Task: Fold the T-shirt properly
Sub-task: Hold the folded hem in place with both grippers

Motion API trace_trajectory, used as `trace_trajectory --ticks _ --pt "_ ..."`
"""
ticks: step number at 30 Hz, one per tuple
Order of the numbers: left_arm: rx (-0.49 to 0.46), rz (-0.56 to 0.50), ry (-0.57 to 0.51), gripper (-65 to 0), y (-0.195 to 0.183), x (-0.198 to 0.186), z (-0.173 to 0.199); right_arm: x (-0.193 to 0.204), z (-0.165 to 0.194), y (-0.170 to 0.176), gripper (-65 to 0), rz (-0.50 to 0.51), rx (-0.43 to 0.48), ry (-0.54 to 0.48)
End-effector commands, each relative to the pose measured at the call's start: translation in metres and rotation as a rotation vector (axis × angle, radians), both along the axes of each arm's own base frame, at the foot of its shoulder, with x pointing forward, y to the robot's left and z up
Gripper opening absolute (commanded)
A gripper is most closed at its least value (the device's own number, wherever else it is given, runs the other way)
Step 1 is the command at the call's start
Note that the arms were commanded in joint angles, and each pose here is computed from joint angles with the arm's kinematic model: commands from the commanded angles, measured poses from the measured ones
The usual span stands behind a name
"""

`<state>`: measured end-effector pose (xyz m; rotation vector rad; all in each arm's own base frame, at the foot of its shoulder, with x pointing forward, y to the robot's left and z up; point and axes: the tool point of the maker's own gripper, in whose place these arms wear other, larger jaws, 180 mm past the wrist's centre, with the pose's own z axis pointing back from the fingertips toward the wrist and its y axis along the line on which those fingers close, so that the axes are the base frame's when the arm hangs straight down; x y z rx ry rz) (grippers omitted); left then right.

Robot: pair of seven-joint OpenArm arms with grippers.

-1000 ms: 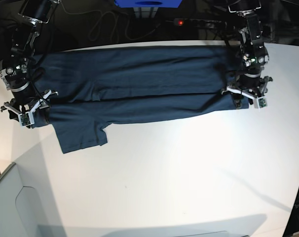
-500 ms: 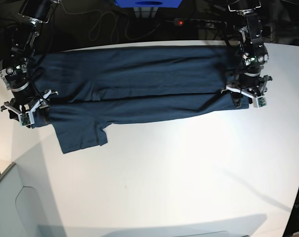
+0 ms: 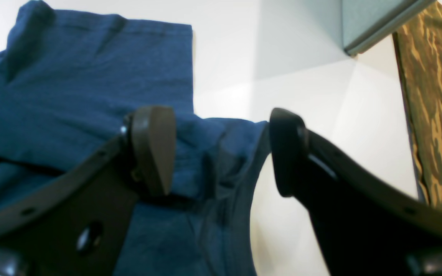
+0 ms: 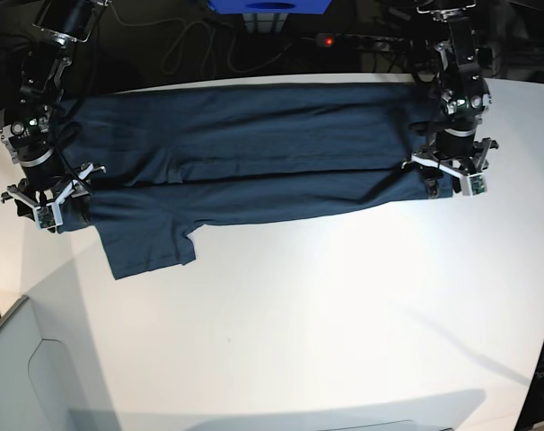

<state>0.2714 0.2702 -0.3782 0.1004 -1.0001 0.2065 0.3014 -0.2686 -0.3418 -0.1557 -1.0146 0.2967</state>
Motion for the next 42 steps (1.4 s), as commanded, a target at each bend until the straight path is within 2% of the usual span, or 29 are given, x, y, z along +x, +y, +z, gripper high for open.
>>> trace_trajectory --ticks 1,21,28,30,33,38,42 --pt "0.024 0.002 -0.047 -35.4 0.005 0.007 0.014 0.008 0.016 -0.001 -28.0 0.014 -0.008 -0.053" --pt "0.001 0.016 -0.026 -35.4 0.008 0.017 0.001 0.006 0.015 -0.001 -28.0 0.015 -0.011 -0.049" --pt "-0.007 -0.027 -0.010 -35.9 -0.007 0.017 -0.005 0.006 0.015 -0.001 -28.0 0.015 -0.011 -0.050" --pt "-0.008 -0.027 -0.010 -40.1 -0.008 0.017 -0.005 0.006 0.015 -0.001 -28.0 0.015 -0.011 -0.050" --pt "-0.008 -0.027 -0.010 -51.1 -0.008 0.017 -0.005 0.006 0.015 -0.001 -28.0 0.015 -0.013 -0.049" --pt "-0.006 -0.016 -0.015 -65.0 -0.005 0.017 -0.003 0.006 0.015 -0.002 -28.0 0.014 -0.013 -0.050" --pt "-0.004 -0.015 -0.020 -65.0 -0.005 0.017 -0.001 0.007 0.017 -0.001 -28.0 0.015 -0.011 -0.057"
